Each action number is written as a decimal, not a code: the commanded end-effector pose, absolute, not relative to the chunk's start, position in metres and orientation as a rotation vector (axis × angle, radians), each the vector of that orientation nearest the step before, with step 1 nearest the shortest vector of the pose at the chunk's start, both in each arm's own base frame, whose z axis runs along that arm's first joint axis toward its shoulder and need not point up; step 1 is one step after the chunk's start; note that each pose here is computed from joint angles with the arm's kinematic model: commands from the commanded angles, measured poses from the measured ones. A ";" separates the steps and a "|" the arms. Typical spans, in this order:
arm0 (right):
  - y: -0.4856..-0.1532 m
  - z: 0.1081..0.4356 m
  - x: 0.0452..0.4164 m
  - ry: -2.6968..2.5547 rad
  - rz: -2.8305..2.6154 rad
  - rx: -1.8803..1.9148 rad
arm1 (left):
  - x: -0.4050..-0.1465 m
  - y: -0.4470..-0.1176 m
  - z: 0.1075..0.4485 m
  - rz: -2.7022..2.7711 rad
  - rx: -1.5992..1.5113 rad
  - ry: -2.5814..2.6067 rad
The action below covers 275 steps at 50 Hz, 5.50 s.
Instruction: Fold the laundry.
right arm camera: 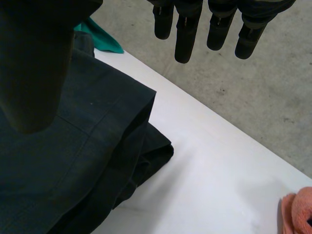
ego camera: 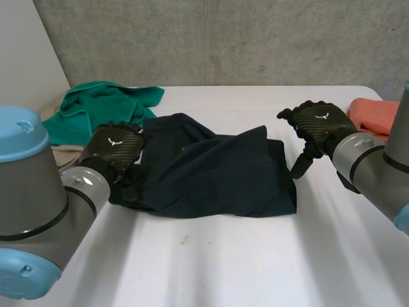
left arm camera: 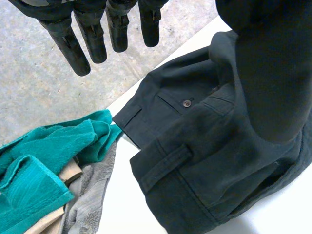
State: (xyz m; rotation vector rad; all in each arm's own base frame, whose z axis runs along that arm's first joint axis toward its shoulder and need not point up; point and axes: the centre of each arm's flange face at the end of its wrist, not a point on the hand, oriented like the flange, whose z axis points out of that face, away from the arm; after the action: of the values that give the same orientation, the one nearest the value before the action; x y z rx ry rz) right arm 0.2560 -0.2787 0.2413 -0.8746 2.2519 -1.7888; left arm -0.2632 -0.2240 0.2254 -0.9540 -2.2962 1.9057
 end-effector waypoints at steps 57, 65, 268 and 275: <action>-0.318 0.265 0.219 2.232 -2.000 -0.817 | -0.412 -0.273 0.271 1.842 -0.995 -1.214; -0.316 0.260 0.221 2.212 -1.970 -0.855 | -0.416 -0.263 0.219 1.745 -1.130 -1.357; -0.293 0.182 0.255 2.228 -1.944 -0.883 | -0.293 -0.267 0.139 1.641 -1.142 -2.359; -0.296 0.182 0.253 2.230 -1.956 -0.884 | -0.293 -0.263 0.165 1.727 -1.102 -2.335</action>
State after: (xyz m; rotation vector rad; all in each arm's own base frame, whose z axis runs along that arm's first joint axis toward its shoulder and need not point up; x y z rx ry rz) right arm 0.2540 -0.2933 0.1816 -0.8838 2.2301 -1.9445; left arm -0.2926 -0.2656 0.1436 -1.1303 -2.3616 1.6522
